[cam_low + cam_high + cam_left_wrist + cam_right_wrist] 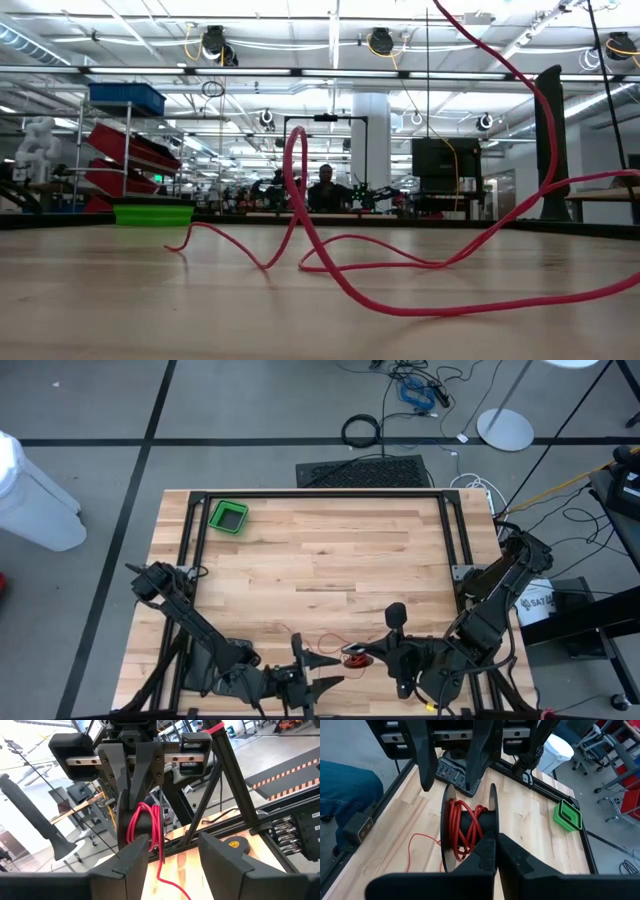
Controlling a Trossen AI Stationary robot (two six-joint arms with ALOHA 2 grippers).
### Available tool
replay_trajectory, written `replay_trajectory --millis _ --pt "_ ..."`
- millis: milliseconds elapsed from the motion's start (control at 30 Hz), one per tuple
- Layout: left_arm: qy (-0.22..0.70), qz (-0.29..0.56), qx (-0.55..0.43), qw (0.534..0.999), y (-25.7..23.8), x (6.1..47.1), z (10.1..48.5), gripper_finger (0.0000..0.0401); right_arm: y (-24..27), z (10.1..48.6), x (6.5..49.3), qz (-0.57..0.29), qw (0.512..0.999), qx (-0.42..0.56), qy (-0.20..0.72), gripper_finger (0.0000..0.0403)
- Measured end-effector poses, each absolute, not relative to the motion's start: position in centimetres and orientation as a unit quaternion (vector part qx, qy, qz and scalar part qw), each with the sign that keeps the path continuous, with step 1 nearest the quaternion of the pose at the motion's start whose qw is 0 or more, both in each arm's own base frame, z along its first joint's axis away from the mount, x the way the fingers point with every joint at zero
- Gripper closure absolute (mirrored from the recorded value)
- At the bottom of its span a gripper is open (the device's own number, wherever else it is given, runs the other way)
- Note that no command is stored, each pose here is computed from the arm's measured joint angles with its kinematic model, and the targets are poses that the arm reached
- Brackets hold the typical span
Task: Coil cords
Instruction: Coil the red wire into the spool
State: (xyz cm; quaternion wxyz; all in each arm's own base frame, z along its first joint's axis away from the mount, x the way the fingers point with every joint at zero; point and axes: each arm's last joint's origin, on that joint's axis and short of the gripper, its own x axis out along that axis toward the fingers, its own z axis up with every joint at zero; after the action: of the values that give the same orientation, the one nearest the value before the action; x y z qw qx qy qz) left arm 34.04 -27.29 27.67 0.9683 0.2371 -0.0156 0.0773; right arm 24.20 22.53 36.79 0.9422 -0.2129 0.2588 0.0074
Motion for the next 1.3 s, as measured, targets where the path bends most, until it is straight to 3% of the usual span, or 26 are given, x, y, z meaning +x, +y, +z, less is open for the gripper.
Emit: replay_trajectory --millis 1300 --pt "-0.029 0.089 0.197 0.976 -26.7 34.0 28.7 0.0221 21.6 37.0 25.2 -0.024 0.947 -0.199 0.251 0.0403"
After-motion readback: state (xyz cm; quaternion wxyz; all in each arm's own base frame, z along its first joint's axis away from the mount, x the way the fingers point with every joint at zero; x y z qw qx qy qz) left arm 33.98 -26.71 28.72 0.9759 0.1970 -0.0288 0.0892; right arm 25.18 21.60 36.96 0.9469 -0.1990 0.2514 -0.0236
